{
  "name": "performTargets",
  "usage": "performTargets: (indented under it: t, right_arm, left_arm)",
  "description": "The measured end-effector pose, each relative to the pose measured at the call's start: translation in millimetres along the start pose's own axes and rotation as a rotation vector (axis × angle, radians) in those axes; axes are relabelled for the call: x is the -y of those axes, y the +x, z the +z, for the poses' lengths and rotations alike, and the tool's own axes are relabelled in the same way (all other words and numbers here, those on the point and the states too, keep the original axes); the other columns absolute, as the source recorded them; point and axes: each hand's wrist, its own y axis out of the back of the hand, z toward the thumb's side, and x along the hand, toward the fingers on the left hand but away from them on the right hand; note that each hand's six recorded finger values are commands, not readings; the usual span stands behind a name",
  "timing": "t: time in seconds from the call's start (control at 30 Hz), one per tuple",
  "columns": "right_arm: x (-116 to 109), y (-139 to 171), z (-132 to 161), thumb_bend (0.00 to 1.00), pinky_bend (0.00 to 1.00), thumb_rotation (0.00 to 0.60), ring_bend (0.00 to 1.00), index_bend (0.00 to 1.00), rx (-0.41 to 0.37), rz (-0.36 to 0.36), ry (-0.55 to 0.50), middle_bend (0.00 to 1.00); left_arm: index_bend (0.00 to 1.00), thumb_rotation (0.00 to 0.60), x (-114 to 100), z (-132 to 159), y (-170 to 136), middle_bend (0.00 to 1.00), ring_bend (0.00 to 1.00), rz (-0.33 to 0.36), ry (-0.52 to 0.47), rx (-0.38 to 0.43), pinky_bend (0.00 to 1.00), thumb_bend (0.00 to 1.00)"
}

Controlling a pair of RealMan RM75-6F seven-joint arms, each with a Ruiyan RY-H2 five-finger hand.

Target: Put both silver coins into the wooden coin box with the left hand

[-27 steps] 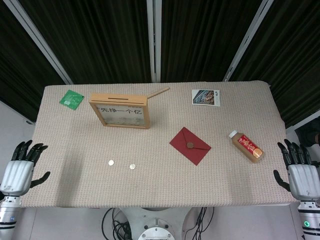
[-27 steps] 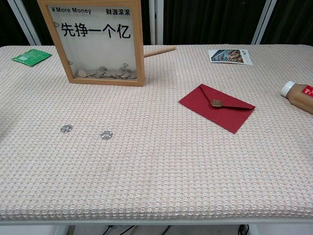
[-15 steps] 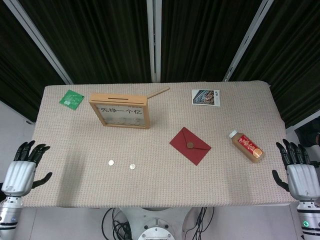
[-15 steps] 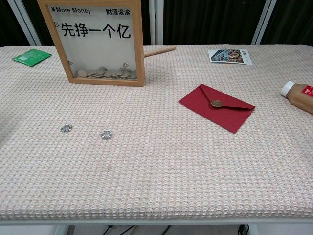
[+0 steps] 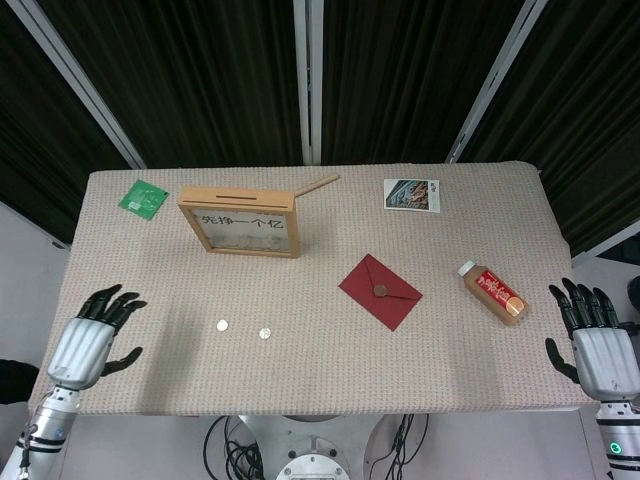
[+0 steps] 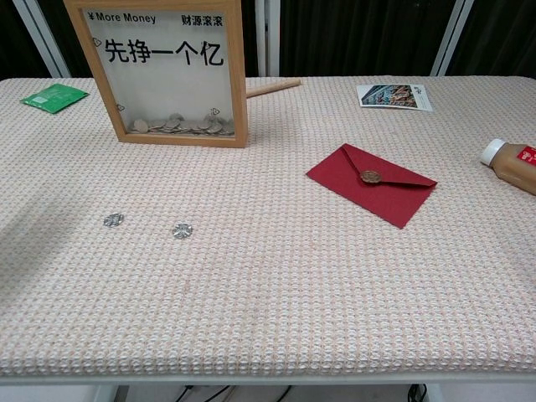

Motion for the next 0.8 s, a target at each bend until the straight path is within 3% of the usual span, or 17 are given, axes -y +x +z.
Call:
performTargets:
  t: [0.4, 0.8]
  right_arm:
    - [-5.3, 9.1, -7.6, 0.35, 0.0, 0.6, 0.0, 0.0, 0.029, -0.024, -0.01, 0.0]
    - [-14.4, 14.9, -17.4, 0.35, 0.0, 0.6, 0.0, 0.0, 0.059, -0.042, -0.015, 0.0]
  left_arm:
    - [0.27, 0.6, 65.4, 64.9, 41.1, 0.21, 0.1, -0.092, -0.122, 0.163, 0.18, 0.19]
    - [0.32, 0.6, 106.9, 82.5, 74.9, 0.21, 0.1, -0.141, -0.113, 0.168, 0.18, 0.21]
